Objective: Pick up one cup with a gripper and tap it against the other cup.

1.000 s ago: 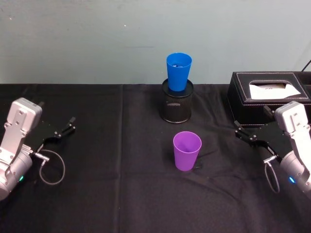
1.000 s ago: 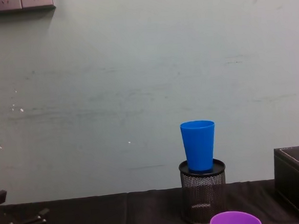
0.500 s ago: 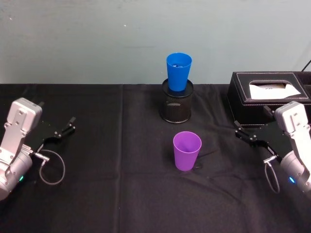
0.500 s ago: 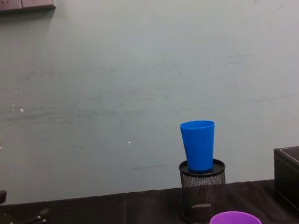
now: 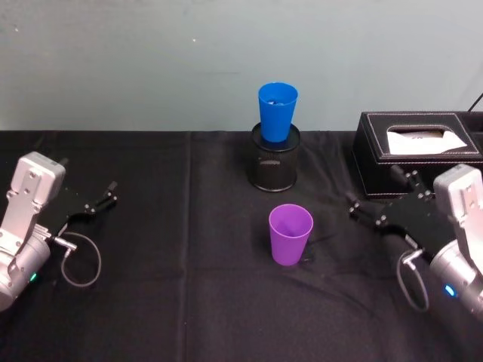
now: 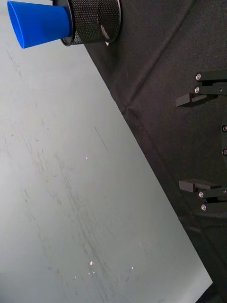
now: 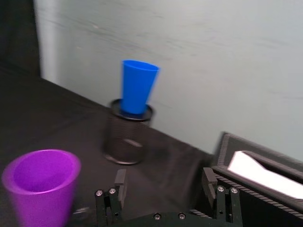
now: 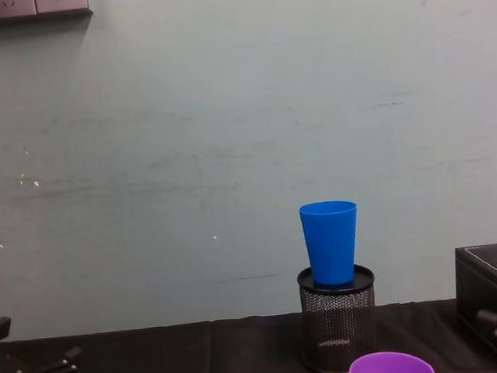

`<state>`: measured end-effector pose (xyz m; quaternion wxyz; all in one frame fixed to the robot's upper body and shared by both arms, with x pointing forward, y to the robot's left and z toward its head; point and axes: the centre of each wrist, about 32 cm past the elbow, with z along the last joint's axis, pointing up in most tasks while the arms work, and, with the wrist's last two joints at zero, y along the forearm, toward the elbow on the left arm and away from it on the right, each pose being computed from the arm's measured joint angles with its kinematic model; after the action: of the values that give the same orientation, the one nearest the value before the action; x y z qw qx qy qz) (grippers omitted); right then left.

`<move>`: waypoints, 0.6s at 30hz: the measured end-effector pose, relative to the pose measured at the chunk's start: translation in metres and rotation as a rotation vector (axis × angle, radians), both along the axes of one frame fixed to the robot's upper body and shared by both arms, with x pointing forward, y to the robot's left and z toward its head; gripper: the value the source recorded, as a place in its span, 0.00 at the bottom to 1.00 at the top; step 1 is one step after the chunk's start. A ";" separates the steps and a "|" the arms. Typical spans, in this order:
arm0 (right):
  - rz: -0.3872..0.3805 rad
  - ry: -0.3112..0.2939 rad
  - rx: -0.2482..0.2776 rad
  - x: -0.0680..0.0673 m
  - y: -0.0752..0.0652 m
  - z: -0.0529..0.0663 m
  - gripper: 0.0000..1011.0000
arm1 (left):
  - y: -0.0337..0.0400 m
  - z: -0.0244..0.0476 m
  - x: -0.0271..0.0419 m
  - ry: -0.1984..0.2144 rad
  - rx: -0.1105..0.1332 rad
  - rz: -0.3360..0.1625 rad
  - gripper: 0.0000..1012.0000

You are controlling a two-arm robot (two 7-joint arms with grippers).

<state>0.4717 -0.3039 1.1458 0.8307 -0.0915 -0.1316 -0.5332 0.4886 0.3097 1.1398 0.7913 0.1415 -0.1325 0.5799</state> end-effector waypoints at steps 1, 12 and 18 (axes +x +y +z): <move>0.028 0.010 0.019 -0.004 0.002 -0.003 0.99 | 0.0000 0.0000 0.0000 0.000 0.000 0.000 0.99; 0.234 0.109 0.108 -0.036 0.006 -0.024 0.99 | 0.0000 0.0000 0.0000 0.000 0.000 0.000 0.99; 0.300 0.144 0.112 -0.039 0.013 -0.031 0.99 | 0.0000 0.0000 0.0000 0.000 0.000 0.000 0.99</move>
<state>0.4331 -0.2907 1.1145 0.9121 -0.0623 -0.0541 -0.4017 0.4886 0.3097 1.1398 0.7913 0.1415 -0.1325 0.5799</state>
